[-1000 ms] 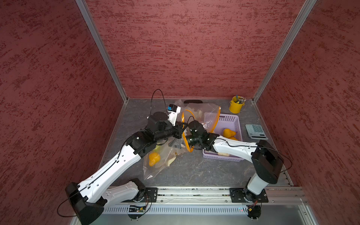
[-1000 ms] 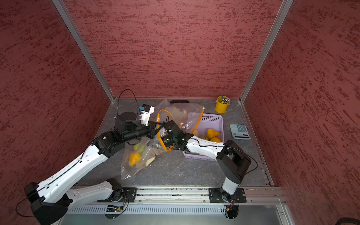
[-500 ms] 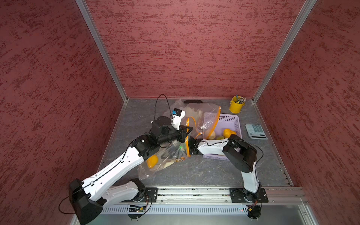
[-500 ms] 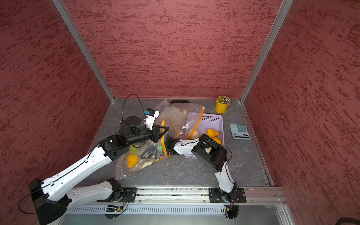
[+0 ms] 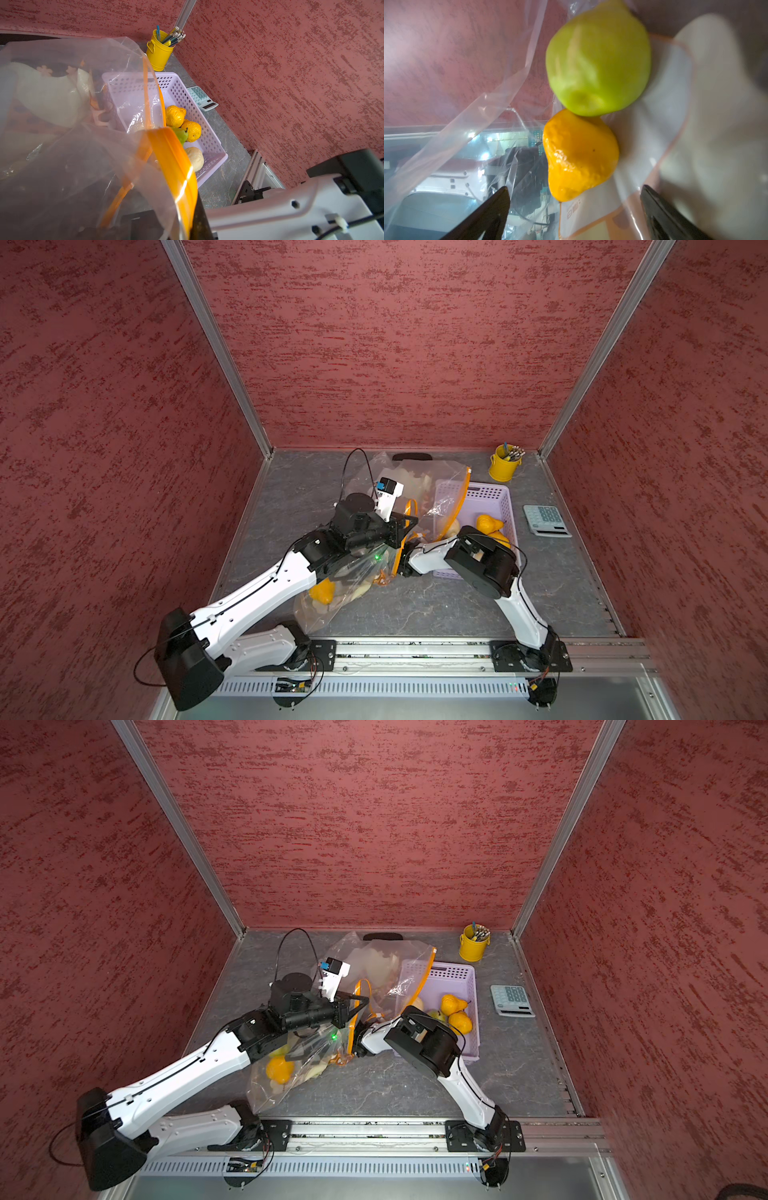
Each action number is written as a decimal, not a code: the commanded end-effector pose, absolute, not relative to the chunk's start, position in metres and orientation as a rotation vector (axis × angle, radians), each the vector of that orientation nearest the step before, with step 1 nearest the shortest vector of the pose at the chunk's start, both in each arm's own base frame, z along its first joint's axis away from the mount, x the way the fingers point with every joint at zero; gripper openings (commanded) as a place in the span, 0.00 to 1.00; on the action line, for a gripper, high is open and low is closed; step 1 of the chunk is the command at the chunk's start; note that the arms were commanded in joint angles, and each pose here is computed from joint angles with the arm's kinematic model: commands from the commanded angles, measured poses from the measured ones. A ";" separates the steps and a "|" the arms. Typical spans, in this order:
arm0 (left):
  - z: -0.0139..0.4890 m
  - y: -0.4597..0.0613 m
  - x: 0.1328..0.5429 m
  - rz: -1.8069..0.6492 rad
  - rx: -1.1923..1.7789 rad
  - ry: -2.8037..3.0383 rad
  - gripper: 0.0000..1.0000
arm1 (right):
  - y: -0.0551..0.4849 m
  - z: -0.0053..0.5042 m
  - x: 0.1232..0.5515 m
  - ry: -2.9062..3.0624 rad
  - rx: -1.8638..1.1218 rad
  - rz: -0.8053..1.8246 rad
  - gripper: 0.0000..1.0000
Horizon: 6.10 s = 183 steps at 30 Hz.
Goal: Open the zip-top bag and take out the pear
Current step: Pick up the pear from the zipper food storage bag.
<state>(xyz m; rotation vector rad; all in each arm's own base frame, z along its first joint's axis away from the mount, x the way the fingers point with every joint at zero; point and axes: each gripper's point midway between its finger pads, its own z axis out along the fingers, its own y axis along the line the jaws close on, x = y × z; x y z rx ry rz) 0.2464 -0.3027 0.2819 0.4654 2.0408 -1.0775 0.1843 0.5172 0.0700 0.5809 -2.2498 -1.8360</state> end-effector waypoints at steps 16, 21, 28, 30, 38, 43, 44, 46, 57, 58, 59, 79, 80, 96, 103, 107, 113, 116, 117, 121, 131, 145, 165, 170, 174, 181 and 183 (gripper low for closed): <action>0.349 -0.315 0.336 -0.906 0.620 1.892 0.00 | 0.527 0.081 0.162 -1.960 0.620 -2.008 0.96; 0.330 -0.291 0.365 -0.824 0.591 1.961 0.00 | 0.515 0.076 0.170 -1.970 0.578 -2.012 0.95; 0.322 -0.273 0.379 -0.772 0.538 1.975 0.00 | 0.514 0.085 0.170 -1.903 0.599 -2.059 0.89; 0.320 -0.263 0.388 -0.723 0.536 1.976 0.00 | 0.513 0.083 0.169 -1.895 0.604 -2.062 0.87; 0.323 -0.282 0.430 -0.834 0.541 1.964 0.00 | 0.522 0.092 0.167 -1.814 0.676 -2.077 0.82; 0.321 -0.290 0.459 -0.779 0.557 1.970 0.00 | 0.520 0.108 0.164 -1.783 0.718 -2.072 0.80; 0.323 -0.288 0.463 -0.755 0.565 1.965 0.00 | 0.520 0.108 0.163 -1.783 0.717 -2.066 0.79; 0.323 -0.285 0.463 -0.762 0.562 1.967 0.00 | 0.519 0.106 0.164 -1.788 0.702 -2.062 0.78; 0.320 -0.264 0.405 -0.782 0.485 1.939 0.00 | 0.513 0.128 0.183 -1.820 0.658 -2.142 0.59; 0.320 -0.260 0.400 -0.766 0.484 1.933 0.00 | 0.510 0.132 0.186 -1.824 0.656 -2.152 0.57; 0.321 -0.254 0.396 -0.750 0.471 1.928 0.00 | 0.508 0.136 0.189 -1.829 0.648 -2.164 0.55; 0.337 -0.189 0.362 -0.579 0.294 1.876 0.00 | 0.434 0.186 0.266 -2.495 0.498 -2.063 0.39; 0.340 -0.188 0.358 -0.595 0.285 1.870 0.00 | 0.429 0.186 0.268 -2.580 0.513 -2.013 0.40; 0.397 -0.167 0.291 -0.678 0.260 1.786 0.00 | 0.412 0.131 0.336 -3.244 0.468 -1.362 0.34; 0.356 -0.142 0.292 -0.529 0.172 1.900 0.00 | 0.428 0.166 0.310 -3.267 0.676 -1.511 0.34; 0.340 -0.134 0.291 -0.508 0.134 1.933 0.00 | 0.414 0.174 0.301 -3.357 0.667 -1.504 0.34; 0.333 -0.132 0.292 -0.497 0.124 1.949 0.00 | 0.398 0.217 0.295 -3.478 0.803 -1.619 0.34; 0.333 -0.133 0.290 -0.511 0.127 1.951 0.00 | 0.395 0.236 0.291 -3.483 0.898 -1.731 0.35; 0.333 -0.138 0.288 -0.542 0.142 1.948 0.00 | 0.396 0.243 0.291 -3.478 0.933 -1.757 0.36; 0.346 -0.153 0.282 -0.626 0.174 1.919 0.00 | 0.419 0.252 0.295 -3.406 1.067 -1.642 0.33; 0.431 -0.162 0.258 -0.691 0.239 1.713 0.00 | 0.455 0.178 0.316 -3.400 1.048 -1.618 0.34; 0.378 -0.147 0.301 -0.436 0.198 1.824 0.00 | 0.454 0.153 0.268 -3.225 1.230 -1.796 0.35; 0.398 -0.128 0.283 -0.388 0.207 1.779 0.00 | 0.411 0.158 0.253 -3.252 2.114 -1.178 0.35; 0.400 -0.133 0.303 -0.355 0.228 1.782 0.00 | 0.406 0.171 0.251 -3.249 2.150 -1.158 0.33; 0.391 -0.137 0.300 -0.395 0.230 1.804 0.00 | 0.390 0.203 0.267 -3.433 1.994 -1.204 0.28; 0.367 -0.140 0.291 -0.437 0.232 1.841 0.00 | 0.365 0.268 0.293 -3.591 1.722 -1.454 0.28; 0.364 -0.144 0.290 -0.456 0.238 1.842 0.00 | 0.365 0.288 0.293 -3.557 1.680 -1.616 0.28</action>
